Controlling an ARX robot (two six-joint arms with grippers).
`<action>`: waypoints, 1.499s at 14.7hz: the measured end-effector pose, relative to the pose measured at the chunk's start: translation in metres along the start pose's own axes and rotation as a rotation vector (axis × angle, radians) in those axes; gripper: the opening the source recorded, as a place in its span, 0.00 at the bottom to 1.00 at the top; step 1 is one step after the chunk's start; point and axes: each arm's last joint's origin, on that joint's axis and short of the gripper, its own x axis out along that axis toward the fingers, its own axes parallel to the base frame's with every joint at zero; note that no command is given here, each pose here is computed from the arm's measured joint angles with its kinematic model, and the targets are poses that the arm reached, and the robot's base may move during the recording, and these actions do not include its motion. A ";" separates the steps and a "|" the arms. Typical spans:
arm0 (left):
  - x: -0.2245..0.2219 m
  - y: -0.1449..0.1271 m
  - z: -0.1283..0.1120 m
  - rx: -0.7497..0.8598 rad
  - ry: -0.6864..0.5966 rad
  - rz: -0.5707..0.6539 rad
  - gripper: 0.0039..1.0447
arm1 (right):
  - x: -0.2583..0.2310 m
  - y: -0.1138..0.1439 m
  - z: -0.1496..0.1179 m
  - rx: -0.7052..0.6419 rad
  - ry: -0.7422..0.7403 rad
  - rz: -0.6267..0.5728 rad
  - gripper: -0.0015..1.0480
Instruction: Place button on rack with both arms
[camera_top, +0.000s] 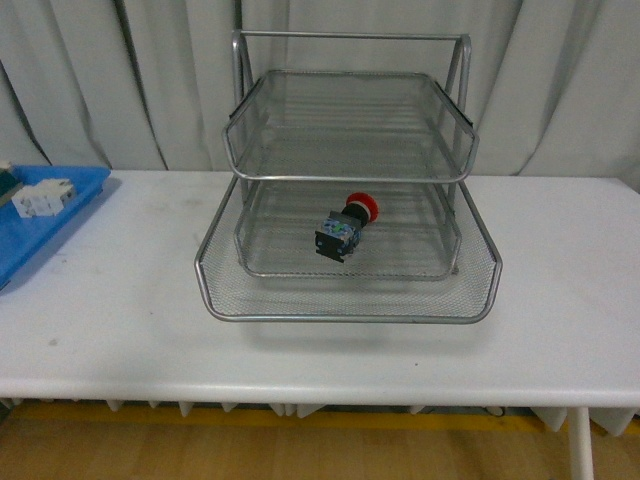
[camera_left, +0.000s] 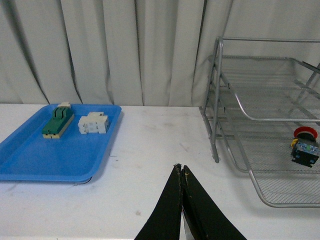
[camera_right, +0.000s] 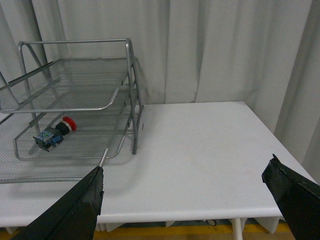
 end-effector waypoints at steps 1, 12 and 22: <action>-0.004 0.000 -0.002 0.000 0.002 0.002 0.01 | 0.000 0.000 0.000 0.000 0.000 0.000 0.94; -0.031 0.000 -0.007 0.000 -0.016 0.002 0.01 | 0.000 0.000 0.000 0.000 0.000 0.000 0.94; -0.047 0.000 -0.011 0.000 -0.006 0.003 0.01 | 0.000 0.000 0.000 0.000 0.000 0.000 0.94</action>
